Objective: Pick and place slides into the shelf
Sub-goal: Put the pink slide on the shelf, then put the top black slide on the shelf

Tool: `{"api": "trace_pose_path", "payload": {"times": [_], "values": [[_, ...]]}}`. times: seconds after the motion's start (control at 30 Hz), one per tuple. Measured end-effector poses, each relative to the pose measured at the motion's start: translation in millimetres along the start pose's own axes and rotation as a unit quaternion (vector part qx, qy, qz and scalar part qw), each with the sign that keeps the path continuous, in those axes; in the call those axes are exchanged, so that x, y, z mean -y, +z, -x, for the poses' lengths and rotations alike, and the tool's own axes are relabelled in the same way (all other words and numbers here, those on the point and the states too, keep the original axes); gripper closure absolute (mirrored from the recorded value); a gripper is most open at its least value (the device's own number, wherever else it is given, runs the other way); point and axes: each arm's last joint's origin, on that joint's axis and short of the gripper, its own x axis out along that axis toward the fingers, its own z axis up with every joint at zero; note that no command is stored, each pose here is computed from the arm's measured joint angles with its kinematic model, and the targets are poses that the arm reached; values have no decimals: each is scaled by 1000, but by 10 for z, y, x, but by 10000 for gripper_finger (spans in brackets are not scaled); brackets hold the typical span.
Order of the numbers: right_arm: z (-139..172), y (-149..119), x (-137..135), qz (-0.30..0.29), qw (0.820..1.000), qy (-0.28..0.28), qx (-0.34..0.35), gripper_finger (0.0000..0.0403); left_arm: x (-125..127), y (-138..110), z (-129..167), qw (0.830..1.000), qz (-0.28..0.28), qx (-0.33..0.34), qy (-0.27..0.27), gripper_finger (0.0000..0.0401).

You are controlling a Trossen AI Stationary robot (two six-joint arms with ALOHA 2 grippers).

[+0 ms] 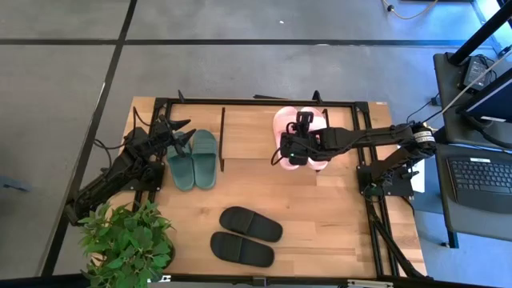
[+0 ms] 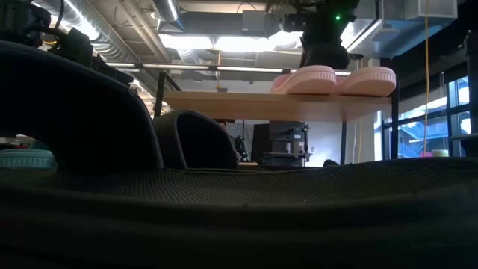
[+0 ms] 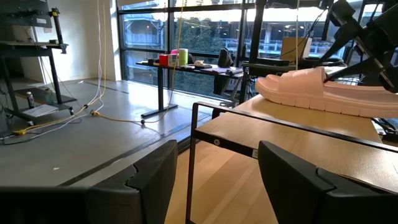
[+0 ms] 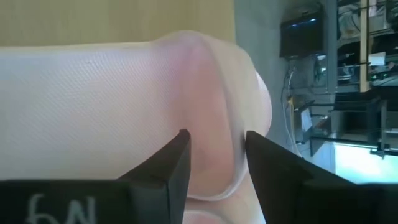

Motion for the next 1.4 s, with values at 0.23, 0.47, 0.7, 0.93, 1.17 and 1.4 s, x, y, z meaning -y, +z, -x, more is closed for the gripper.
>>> {"api": "trace_pose_path", "payload": {"times": [0.23, 0.47, 0.7, 0.93, 1.17, 1.4], "values": [[70, 20, 71, -17, 1000, 6, -3, 258, 0, -1, 0, 1000, 0, 0, 0, 185], [380, 94, 294, -57, 998, 13, 1, 258, 0, -1, 0, 1000, 0, 0, 0, 185], [865, 229, 222, -62, 991, 93, 76, 258, 0, -1, 0, 1000, 0, 0, 0, 185], [1182, 309, -330, 17, 957, 220, 186, 258, 0, 0, 0, 1000, 0, 0, 0, 185], [1264, 340, -895, 86, 900, 275, 326, 258, 0, 0, 0, 1000, 0, 0, 0, 185], [1052, 309, -1225, 18, 865, 266, 424, 258, 0, 1, 0, 1000, 0, 0, 0, 185]]}}
